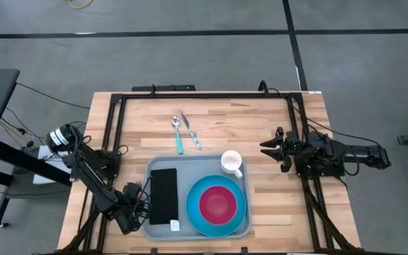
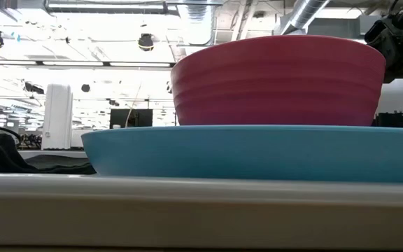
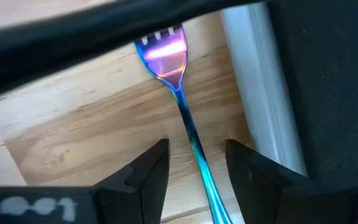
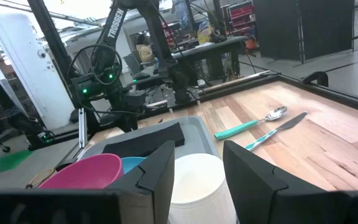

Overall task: Set up tray
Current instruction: Put the blue fork on top of the black napkin on the gray tray

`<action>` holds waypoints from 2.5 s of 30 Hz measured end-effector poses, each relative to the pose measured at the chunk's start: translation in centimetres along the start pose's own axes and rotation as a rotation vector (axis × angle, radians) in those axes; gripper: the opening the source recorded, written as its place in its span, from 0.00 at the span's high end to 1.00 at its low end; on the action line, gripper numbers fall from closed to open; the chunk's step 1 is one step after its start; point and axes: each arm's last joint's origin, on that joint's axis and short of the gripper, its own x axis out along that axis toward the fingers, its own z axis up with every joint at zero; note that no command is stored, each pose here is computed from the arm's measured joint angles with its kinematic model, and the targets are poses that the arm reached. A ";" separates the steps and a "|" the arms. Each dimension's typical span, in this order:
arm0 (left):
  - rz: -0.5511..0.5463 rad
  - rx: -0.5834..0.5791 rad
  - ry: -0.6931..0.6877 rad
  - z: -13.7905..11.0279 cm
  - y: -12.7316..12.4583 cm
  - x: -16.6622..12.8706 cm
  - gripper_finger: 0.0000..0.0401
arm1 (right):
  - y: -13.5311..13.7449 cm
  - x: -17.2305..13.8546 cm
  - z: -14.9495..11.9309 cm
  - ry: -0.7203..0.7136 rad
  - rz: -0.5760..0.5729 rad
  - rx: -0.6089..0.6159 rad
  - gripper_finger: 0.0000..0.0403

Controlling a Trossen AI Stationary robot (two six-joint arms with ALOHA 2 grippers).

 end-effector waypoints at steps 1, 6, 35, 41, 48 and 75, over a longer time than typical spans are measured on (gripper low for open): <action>-0.001 0.000 0.001 0.0 0.0 0.0 0.62 | 0.0 0.0 0.0 0.000 0.001 0.000 0.68; 0.008 -0.002 0.000 0.1 0.1 0.0 0.70 | 0.0 0.0 0.0 0.000 0.000 0.000 0.68; 0.040 -0.082 0.013 2.3 1.2 -2.9 1.00 | 0.0 0.0 0.0 0.000 0.000 0.000 0.68; -0.087 -0.147 -0.018 3.9 0.5 -4.9 1.00 | 0.0 0.0 0.0 0.000 0.000 0.000 0.68; -0.231 -0.223 -0.142 6.1 -0.8 -8.0 1.00 | 0.0 0.0 0.0 0.000 0.001 0.000 0.68; -0.169 -0.300 -0.114 5.6 -4.8 -3.0 1.00 | 0.0 0.0 0.0 0.000 0.001 0.000 0.68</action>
